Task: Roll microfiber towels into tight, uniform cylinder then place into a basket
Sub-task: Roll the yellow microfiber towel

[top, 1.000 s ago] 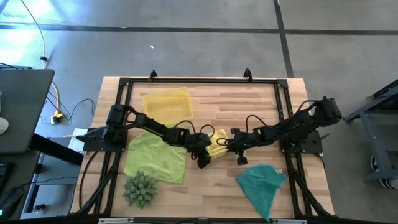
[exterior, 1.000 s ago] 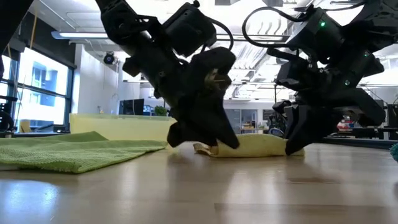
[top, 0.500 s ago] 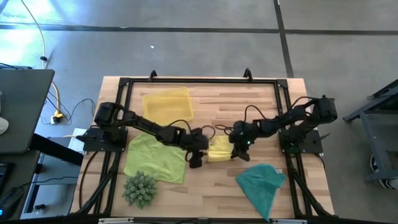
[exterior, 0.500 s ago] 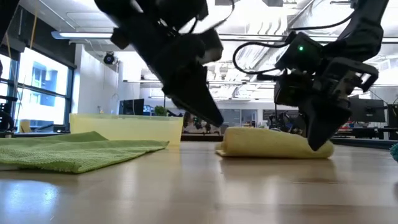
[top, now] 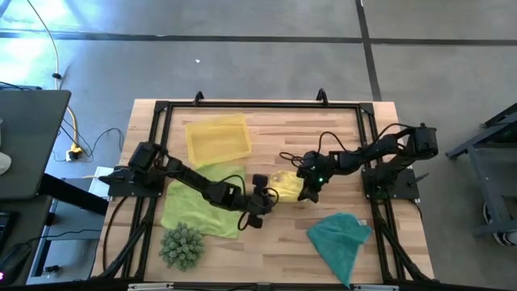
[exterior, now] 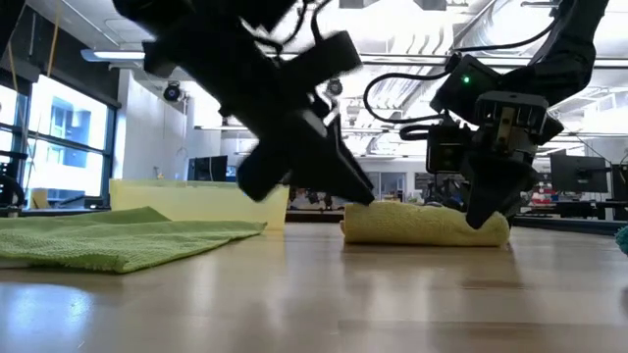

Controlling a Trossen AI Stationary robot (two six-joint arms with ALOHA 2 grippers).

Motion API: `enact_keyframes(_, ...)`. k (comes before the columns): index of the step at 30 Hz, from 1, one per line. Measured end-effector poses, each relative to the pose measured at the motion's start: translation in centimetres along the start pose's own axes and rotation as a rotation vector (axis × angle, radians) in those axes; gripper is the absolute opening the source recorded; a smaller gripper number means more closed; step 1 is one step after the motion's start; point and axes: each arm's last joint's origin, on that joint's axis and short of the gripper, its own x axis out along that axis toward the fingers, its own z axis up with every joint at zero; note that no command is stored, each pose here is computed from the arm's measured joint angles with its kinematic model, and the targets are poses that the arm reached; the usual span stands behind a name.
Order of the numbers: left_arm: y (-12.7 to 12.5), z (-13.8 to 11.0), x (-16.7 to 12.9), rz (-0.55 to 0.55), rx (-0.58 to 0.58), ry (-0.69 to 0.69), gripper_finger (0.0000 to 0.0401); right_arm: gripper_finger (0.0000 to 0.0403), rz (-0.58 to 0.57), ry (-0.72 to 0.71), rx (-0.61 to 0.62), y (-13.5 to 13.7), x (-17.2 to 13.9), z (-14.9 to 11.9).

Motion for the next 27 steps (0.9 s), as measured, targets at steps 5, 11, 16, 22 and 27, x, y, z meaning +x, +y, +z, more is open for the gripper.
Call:
enact_keyframes(5,0.7,-0.1,0.4,-0.012,-0.135,0.002,0.0145,0.0003,-0.003,-0.002,0.000,0.0,0.0,0.0)
enact_keyframes(11,0.3,0.1,0.2,-0.037,-0.135,-0.012,0.0182,0.0003,-0.006,-0.004,0.000,0.0,0.0,0.0)
enact_keyframes(16,-0.6,-0.2,0.3,-0.057,-0.044,-0.003,0.0191,0.0004,-0.011,-0.007,-0.002,0.0,0.0,0.0)
enact_keyframes(22,0.0,-0.6,1.0,-0.020,-0.043,0.010,0.0191,0.0005,-0.010,-0.010,-0.005,0.0,0.0,0.1)
enact_keyframes(27,1.2,-0.8,1.5,-0.016,-0.063,0.011,0.0189,0.0005,-0.010,-0.011,-0.006,0.0,0.0,0.1)
